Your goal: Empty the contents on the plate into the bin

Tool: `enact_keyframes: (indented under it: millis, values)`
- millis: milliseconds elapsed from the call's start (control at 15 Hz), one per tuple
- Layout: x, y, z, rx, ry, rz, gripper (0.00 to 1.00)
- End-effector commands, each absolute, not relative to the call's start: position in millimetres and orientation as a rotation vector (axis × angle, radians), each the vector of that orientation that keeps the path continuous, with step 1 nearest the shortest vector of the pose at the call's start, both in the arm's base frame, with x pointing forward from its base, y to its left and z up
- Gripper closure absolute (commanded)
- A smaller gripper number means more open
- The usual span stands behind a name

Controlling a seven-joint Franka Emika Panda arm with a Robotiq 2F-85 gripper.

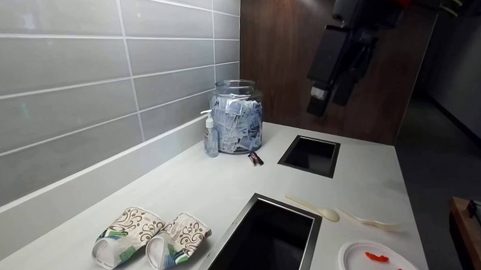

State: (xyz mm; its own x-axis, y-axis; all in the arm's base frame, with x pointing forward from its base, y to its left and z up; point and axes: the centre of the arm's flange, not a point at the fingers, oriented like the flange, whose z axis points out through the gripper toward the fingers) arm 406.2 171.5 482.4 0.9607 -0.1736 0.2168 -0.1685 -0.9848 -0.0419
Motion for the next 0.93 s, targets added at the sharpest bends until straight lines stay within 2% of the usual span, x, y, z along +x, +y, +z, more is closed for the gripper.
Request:
enact_keyframes:
  millis: [0,333,867]
  values:
    - [394,157,455,-3.084,0.250,-0.302,0.00]
    - [373,141,416,-3.018,-0.160,-0.241,0.00]
    - [342,124,340,-3.047,-0.329,-0.151,0.00]
